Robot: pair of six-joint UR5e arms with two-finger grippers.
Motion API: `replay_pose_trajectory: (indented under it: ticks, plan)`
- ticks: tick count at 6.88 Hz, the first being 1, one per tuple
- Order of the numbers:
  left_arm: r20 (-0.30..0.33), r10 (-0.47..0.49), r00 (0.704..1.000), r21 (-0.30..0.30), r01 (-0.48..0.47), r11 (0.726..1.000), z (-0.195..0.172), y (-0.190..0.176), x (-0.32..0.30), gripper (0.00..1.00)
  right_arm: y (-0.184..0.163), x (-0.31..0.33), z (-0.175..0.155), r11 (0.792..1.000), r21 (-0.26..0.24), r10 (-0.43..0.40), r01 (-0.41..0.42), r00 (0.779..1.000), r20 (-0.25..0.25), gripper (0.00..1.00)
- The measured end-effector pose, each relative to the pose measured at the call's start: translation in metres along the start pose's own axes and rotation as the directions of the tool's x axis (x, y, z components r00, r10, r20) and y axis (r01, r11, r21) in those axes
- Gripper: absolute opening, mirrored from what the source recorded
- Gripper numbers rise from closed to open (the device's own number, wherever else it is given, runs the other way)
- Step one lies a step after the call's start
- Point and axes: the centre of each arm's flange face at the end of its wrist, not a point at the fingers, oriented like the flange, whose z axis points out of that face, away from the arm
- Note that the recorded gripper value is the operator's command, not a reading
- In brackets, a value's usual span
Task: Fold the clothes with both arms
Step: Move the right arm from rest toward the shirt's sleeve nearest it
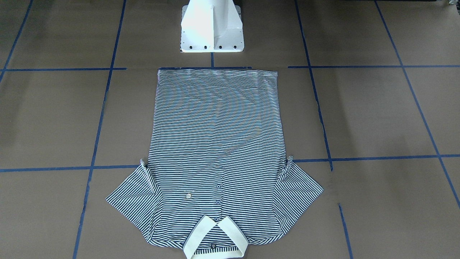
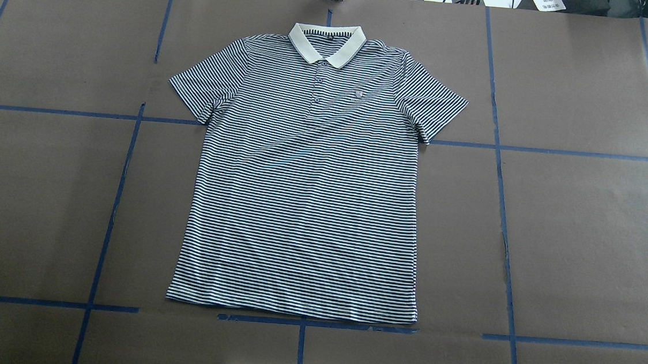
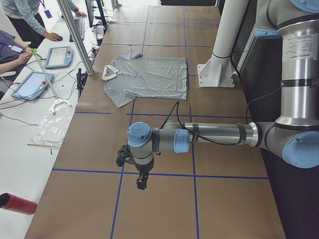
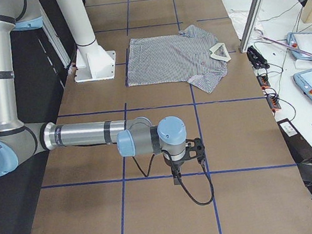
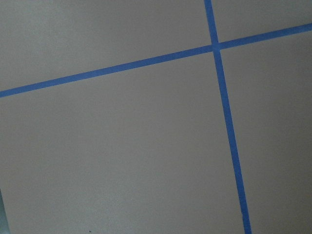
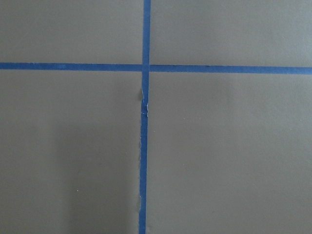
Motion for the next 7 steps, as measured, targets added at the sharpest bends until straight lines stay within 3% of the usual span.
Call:
replay_pose_trajectory:
  ticks: [3, 5, 7]
  plan:
    - [0.002, 0.019, 1.000, 0.018, -0.019, 1.000, -0.005, -0.006, 0.004, 1.00, -0.011, -0.021, -0.013, 0.999, 0.032, -0.022, 0.020, 0.996, 0.082, 1.00]
    - [0.028, 0.103, 0.994, 0.119, -0.106, 0.987, -0.042, -0.057, 0.026, 1.00, -0.029, -0.044, -0.024, 0.996, 0.062, -0.077, 0.071, 0.993, 0.093, 1.00]
    - [0.031, 0.238, 0.971, 0.242, -0.238, 0.940, -0.089, -0.122, 0.074, 1.00, -0.068, -0.104, -0.011, 0.976, 0.075, -0.214, 0.207, 0.971, 0.106, 1.00]
